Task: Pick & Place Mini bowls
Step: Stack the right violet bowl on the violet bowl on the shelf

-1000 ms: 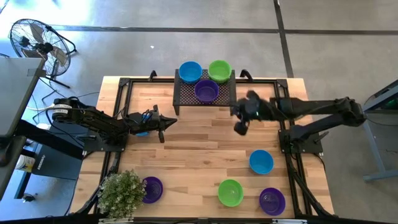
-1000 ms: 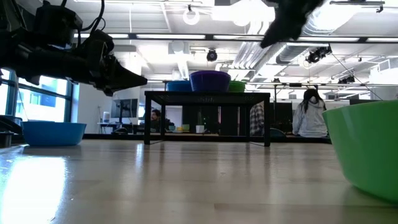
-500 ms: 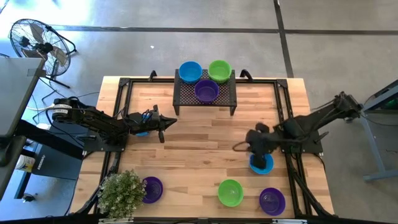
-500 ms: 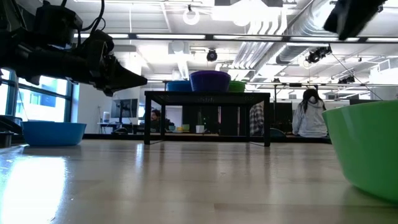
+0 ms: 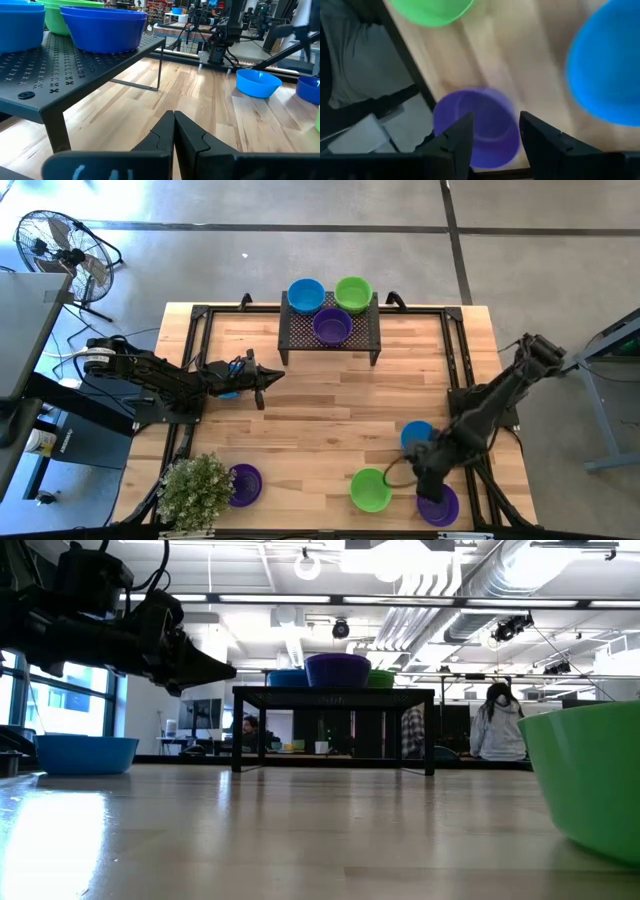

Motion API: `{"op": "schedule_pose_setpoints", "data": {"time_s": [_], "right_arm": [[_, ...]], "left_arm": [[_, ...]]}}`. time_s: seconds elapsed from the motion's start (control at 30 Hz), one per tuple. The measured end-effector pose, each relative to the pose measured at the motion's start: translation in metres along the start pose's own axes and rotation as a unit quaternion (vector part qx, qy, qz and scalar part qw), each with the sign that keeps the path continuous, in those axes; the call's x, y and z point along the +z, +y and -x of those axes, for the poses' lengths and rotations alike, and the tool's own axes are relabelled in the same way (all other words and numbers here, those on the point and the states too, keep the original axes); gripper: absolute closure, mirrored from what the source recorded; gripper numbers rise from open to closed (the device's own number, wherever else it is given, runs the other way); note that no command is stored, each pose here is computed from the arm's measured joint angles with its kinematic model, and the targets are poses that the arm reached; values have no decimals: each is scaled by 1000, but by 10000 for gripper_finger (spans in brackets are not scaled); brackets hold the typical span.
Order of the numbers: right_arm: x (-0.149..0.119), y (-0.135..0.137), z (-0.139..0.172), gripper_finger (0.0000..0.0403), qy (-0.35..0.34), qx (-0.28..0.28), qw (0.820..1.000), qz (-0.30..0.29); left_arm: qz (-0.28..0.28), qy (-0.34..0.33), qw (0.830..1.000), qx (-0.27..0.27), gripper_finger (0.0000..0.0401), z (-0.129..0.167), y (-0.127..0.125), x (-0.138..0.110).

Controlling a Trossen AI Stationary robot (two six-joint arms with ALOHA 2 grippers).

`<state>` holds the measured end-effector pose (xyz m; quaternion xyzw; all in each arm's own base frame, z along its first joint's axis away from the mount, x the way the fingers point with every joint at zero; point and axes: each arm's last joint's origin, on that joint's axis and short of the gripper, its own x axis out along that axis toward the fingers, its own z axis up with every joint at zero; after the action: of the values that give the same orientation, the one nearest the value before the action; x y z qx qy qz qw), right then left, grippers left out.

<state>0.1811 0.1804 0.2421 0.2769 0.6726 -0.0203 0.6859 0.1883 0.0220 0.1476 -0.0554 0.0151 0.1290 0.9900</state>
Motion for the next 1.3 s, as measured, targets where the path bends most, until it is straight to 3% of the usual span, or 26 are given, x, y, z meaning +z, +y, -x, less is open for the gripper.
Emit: {"op": "schedule_pose_setpoints", "data": {"time_s": [0.17,0.47,0.63,0.83,1.0,1.2,1.3], "right_arm": [[-11,13,-27,252,14,-6,1000,15],[-9,2,-58,252,18,-47,997,53],[-9,0,-68,258,24,-27,995,90],[-10,-8,-82,269,44,-6,995,94],[-11,-10,-86,306,52,5,994,96],[-12,-11,-87,389,67,12,993,95],[-12,-11,-87,394,68,13,993,93]], "left_arm": [[-1,5,1000,0,401,0,0,-1],[1,9,1000,0,401,0,0,-2],[2,9,1000,0,401,0,0,-2],[2,9,1000,0,401,0,0,-2],[2,10,1000,0,401,0,0,-2],[2,10,1000,0,401,0,0,-2],[2,10,1000,0,401,0,0,-2]]}}
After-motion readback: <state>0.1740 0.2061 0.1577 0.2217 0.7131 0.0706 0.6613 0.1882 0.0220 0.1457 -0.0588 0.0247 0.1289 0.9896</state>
